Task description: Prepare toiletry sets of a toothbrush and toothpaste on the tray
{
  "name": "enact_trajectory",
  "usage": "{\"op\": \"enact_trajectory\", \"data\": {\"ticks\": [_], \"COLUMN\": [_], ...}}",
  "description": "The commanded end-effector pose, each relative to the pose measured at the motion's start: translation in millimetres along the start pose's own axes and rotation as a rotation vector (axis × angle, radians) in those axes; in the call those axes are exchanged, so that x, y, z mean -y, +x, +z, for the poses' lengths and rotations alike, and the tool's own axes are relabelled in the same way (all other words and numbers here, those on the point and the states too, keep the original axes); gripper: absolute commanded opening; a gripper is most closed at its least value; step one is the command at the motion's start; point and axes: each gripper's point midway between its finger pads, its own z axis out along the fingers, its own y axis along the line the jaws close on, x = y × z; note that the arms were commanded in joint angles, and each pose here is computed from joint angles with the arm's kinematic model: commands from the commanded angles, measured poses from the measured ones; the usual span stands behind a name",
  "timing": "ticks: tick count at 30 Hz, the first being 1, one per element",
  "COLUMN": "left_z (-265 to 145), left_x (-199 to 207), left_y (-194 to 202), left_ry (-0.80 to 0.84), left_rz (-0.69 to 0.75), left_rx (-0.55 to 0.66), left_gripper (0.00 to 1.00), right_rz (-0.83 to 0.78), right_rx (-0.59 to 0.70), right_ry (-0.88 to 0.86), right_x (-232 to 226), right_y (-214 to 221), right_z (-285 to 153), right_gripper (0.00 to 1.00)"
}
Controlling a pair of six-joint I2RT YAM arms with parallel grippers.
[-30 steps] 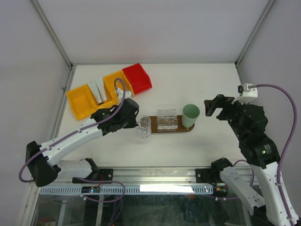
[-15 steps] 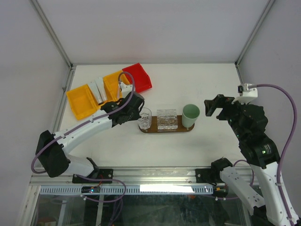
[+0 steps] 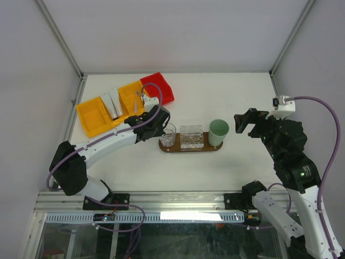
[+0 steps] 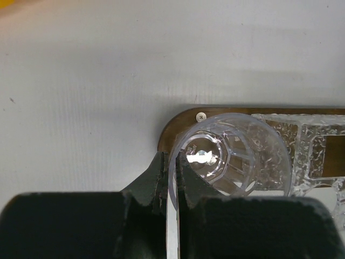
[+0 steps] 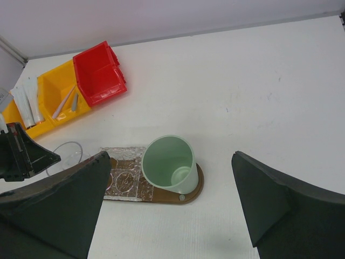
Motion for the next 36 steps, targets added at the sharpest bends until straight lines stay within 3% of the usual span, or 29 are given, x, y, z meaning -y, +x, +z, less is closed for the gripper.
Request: {"op": "enact_trajectory", "data": {"ticks": [1, 24, 33, 36], "left_z": [6.9, -9.6, -6.5, -6.3], "left_x": [7.3, 1.2, -3.1, -0.9], "left_y": [-15.4, -1.2, 2.5, 1.9], "left_ry": [0.032, 0.065, 0.043, 0.05], "left_rz": [-0.035, -0.026, -0.008, -0.015], "left_rx": [0.057, 0.025, 0.02, 0.021], "left_gripper": [0.0, 0.02, 0.24, 0.26], "right_rz": [-0.008, -0.002, 0.002, 0.002], "right_rx": [0.071, 0.067, 0.065, 0.064], "right_ry": [-0.017, -0.022, -0.03, -0.031], "right_x": [-3.6, -5.1, -6.7, -6.9], "right_y": [-21.9, -20.4, -19.4, -19.2], "right_z": [-5.6, -2.8, -1.6, -1.2], "right_gripper": [0.99, 0.99, 0.99, 0.99]}}
